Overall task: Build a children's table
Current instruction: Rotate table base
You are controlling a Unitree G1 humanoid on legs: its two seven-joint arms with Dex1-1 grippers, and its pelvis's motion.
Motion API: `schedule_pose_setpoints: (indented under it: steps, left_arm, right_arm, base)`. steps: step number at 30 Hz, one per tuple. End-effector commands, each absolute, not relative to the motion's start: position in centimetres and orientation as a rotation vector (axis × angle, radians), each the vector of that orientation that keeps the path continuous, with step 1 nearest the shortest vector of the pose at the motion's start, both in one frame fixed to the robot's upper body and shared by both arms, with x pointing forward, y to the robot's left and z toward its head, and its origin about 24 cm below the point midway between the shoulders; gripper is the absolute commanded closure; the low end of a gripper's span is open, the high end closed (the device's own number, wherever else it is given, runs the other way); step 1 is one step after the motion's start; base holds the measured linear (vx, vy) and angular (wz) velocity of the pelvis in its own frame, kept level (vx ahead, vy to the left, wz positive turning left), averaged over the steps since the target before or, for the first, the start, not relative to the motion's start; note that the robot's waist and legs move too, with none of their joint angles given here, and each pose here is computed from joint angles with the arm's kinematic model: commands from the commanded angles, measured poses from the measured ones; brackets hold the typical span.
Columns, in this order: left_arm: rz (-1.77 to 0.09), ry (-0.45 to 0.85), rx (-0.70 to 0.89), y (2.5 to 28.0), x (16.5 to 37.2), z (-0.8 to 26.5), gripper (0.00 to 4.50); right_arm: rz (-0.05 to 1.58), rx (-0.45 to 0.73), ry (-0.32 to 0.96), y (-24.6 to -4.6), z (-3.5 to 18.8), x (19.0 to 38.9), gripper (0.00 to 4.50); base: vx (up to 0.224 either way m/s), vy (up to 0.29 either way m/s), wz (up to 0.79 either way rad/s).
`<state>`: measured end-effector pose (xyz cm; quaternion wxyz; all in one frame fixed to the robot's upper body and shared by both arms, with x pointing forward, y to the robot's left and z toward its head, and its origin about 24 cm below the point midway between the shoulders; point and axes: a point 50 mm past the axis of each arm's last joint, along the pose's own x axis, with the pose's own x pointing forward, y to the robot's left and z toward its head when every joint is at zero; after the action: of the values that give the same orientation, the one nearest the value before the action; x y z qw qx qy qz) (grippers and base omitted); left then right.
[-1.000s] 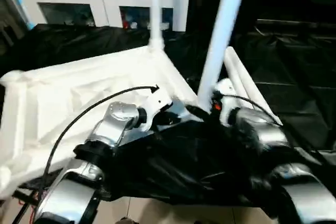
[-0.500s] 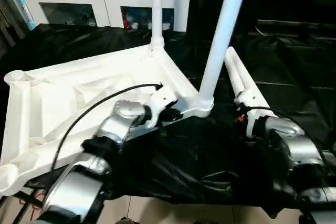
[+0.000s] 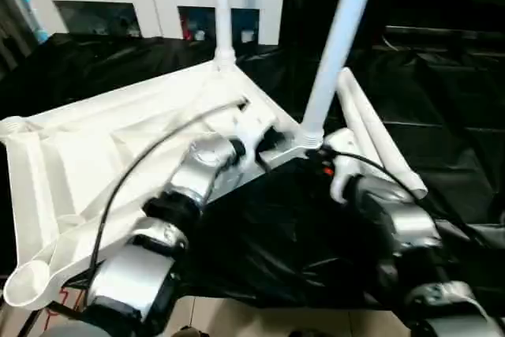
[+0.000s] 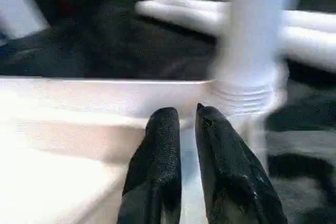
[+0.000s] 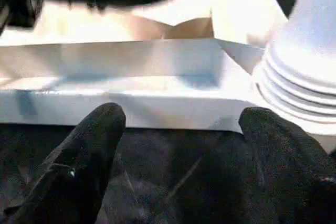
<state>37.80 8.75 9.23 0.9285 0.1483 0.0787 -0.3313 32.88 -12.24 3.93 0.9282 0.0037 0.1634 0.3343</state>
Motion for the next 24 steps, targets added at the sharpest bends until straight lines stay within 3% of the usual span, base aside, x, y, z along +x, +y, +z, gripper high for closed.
schedule_pose_setpoints:
  steps: [1, 3, 4, 7, 13, 14, 16, 24]
  left_arm:
    - [-0.567, 0.133, 0.343, 10.9, 38.3, 10.4, 3.82]
    - [-0.450, 0.131, 0.411, 13.9, 38.4, 11.2, 3.82]
    - [-0.447, 0.132, 0.412, 14.0, 38.4, 11.2, 3.82]
    - [-0.303, 0.156, 0.471, 17.4, 38.1, 11.9, 3.82]
    - [-0.090, 0.295, 0.612, 23.4, 36.2, 11.4, 3.82]
    - [-0.042, 0.370, 0.637, 25.2, 35.4, 10.4, 3.82]
    - [-0.027, 0.405, 0.653, 26.0, 35.0, 10.0, 3.82]
    - [0.043, 0.545, 0.782, 28.5, 33.1, 8.9, 4.50]
  right_arm:
    - [0.667, -0.007, 0.348, -11.9, 3.8, 33.1, 0.58]
    - [0.662, -0.007, 0.353, -11.4, 3.6, 33.1, 0.58]
    - [0.662, -0.007, 0.353, -11.4, 3.6, 33.1, 0.58]
    - [0.655, -0.007, 0.364, -11.1, 3.4, 33.0, 0.58]
    - [0.633, -0.005, 0.386, -10.9, 2.9, 33.0, 0.58]
    - [0.610, 0.005, 0.391, -10.9, 2.8, 33.1, 0.58]
    - [0.607, 0.012, 0.393, -10.8, 2.8, 33.2, 0.58]
    - [0.603, 0.011, 0.395, -10.5, 2.8, 33.6, 1.38]
  base:
    - [0.000, 0.000, 0.00]
    - [0.000, 0.000, 0.00]
    - [0.000, 0.000, 0.00]
    - [0.000, 0.000, 0.00]
    - [0.000, 0.000, 0.00]
    - [0.000, 0.000, 0.00]
    - [0.000, 0.000, 0.00]
    - [0.000, 0.000, 0.00]
